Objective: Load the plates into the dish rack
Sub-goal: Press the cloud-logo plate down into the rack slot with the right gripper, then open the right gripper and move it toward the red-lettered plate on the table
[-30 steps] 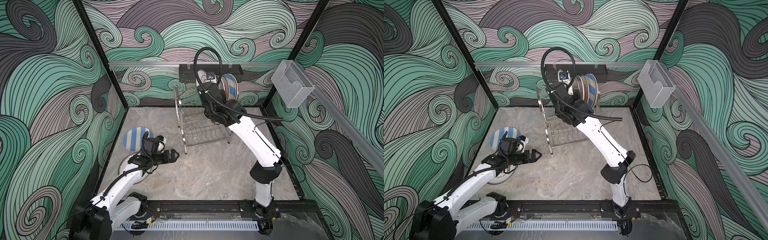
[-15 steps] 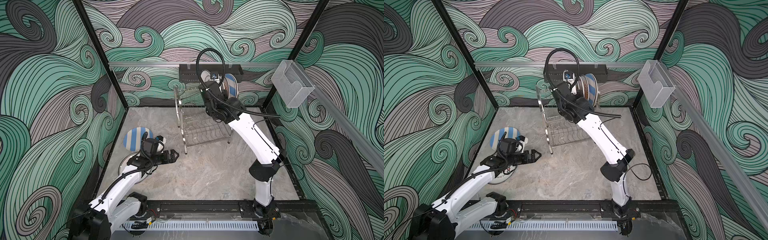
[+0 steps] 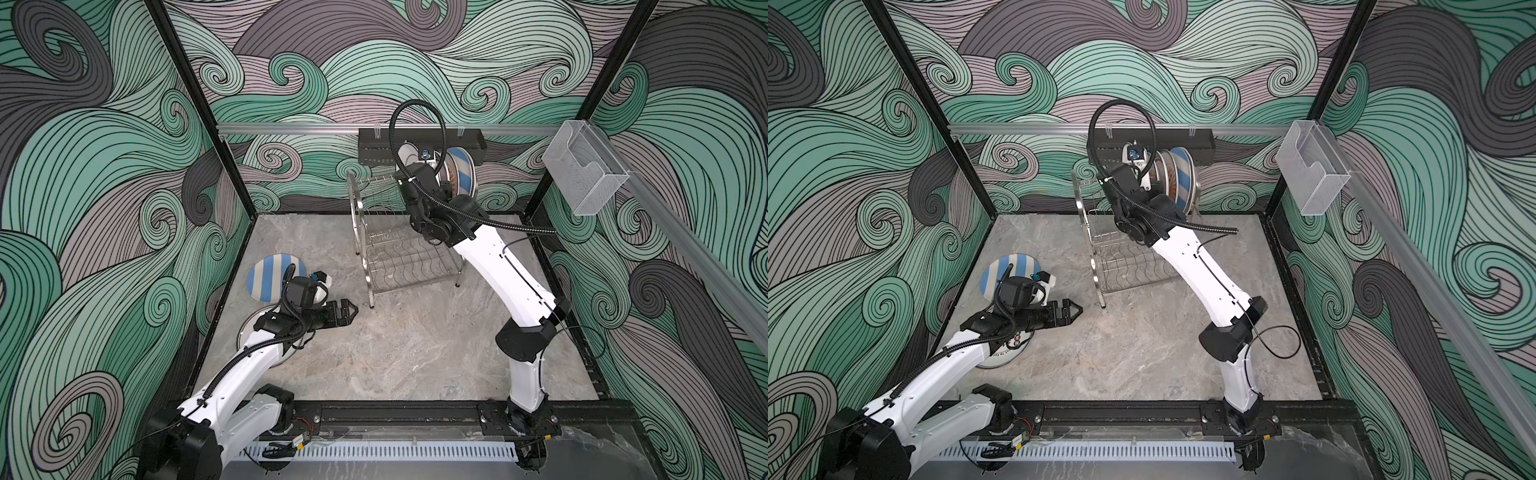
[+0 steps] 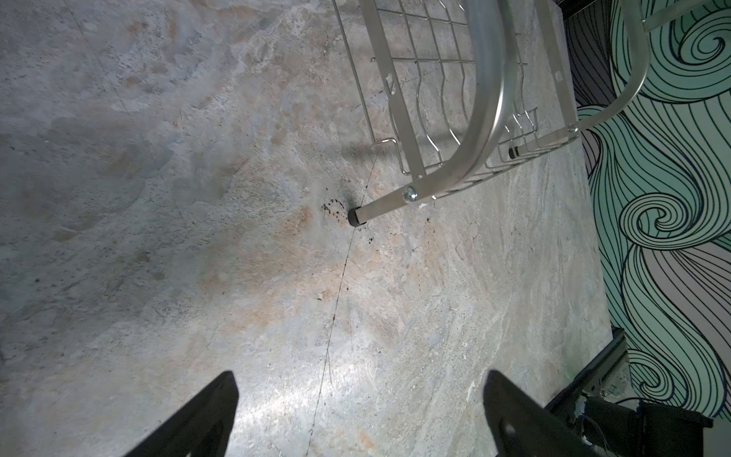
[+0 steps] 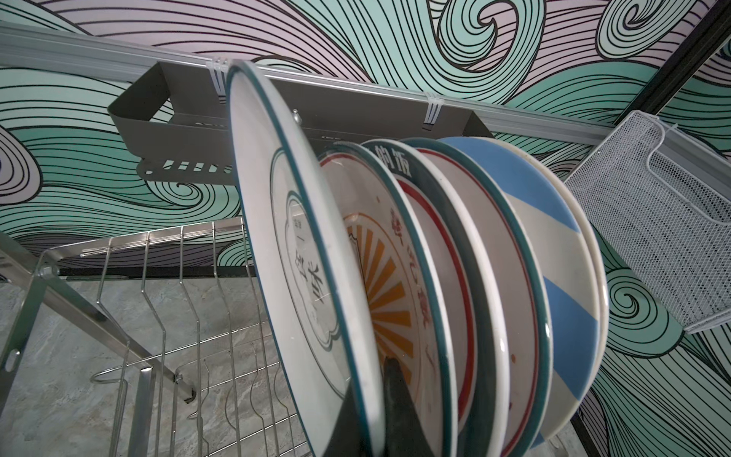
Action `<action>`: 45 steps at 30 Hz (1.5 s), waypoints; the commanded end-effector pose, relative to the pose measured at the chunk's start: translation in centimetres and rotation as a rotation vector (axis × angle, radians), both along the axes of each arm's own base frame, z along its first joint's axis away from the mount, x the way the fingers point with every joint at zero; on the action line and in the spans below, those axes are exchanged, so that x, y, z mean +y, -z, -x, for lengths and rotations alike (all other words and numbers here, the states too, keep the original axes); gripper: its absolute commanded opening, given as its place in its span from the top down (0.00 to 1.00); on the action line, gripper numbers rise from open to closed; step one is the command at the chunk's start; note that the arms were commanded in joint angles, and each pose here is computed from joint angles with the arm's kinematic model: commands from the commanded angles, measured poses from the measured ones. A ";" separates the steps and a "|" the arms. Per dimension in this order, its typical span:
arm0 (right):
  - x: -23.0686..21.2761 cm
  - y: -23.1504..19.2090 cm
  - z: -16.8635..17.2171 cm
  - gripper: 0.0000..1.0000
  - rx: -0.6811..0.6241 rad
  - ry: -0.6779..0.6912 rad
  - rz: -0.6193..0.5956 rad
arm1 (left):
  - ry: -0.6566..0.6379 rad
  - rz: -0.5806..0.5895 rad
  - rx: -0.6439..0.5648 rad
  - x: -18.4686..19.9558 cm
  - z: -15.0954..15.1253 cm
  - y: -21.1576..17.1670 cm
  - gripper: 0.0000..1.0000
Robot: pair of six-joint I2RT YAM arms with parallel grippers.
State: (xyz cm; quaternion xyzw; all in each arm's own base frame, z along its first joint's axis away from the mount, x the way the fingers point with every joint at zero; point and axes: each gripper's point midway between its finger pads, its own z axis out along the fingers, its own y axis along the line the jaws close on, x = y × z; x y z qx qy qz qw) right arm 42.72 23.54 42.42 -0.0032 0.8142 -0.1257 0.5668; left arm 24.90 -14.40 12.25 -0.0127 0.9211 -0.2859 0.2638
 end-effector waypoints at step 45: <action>1.7 -2.6 4.1 0.45 0.073 -0.308 -0.107 | -0.115 -0.103 -0.040 2.6 -0.9 -0.3 0.01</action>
